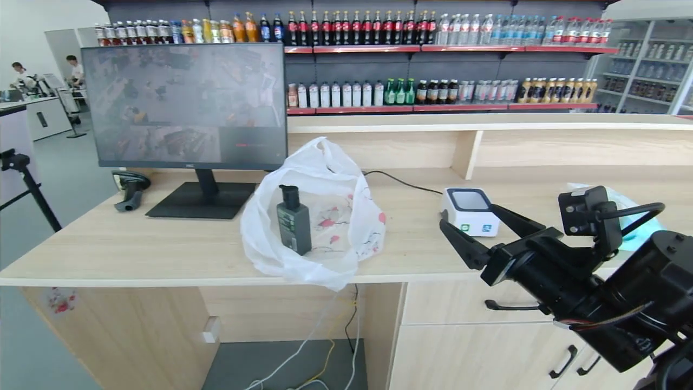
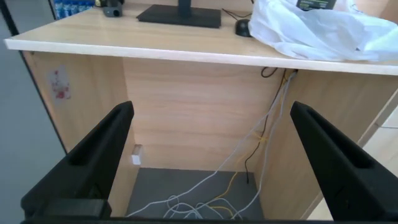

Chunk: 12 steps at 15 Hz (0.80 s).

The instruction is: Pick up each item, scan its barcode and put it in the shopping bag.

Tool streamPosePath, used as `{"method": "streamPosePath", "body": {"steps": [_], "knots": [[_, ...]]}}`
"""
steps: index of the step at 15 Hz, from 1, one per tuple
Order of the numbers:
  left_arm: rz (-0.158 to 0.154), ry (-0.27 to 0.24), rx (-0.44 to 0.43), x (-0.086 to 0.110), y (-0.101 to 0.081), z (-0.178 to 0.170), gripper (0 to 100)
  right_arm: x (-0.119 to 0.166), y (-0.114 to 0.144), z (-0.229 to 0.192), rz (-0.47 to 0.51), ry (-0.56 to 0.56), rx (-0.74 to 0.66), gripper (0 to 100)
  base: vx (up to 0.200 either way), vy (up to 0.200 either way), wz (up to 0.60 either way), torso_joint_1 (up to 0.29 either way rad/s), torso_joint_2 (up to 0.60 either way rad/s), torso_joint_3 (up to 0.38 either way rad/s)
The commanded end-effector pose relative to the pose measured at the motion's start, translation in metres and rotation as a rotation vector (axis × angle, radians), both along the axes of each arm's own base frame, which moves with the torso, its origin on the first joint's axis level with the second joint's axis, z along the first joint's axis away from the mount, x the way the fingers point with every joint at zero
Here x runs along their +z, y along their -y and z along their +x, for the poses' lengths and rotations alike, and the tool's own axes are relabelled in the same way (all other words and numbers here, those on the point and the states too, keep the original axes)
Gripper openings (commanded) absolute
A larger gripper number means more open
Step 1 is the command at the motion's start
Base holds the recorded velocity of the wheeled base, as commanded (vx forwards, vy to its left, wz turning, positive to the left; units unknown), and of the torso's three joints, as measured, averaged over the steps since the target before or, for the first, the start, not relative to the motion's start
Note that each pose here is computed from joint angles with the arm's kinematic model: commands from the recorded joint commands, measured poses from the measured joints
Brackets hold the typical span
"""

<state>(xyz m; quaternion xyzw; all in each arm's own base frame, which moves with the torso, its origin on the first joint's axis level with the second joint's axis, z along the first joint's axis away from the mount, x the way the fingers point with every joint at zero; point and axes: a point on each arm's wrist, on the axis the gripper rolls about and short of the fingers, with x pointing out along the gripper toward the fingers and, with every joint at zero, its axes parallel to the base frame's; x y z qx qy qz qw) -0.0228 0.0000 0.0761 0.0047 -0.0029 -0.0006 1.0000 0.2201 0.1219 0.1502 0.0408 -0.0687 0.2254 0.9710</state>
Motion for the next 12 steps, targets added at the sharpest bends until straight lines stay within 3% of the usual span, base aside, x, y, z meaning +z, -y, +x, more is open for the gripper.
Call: {"method": "streamPosePath", "body": {"steps": [1,8,11,12], "knots": [[0.000,0.002,0.001,0.0001,0.0000,0.0000,100,-0.0027,0.0006,-0.0010,-0.006,-0.011,-0.001,100,0.000,-0.200,0.00,0.002,-0.01,-0.002],[-0.002,0.002,0.001,0.0001,0.0000,0.0000,100,-0.0059,-0.0015,0.0027,-0.012,-0.021,-0.001,100,0.000,-0.200,0.00,0.004,0.01,0.000],[-0.002,0.002,0.001,0.0001,0.0000,0.0000,100,-0.0073,-0.0004,0.0015,-0.015,-0.027,-0.002,100,0.000,-0.200,0.60,0.002,0.00,0.005],[-0.005,0.002,0.001,0.0001,0.0000,0.0000,100,-0.0063,0.0002,0.0021,-0.013,-0.023,-0.005,100,0.000,-0.200,0.00,0.002,0.00,-0.002]]}}
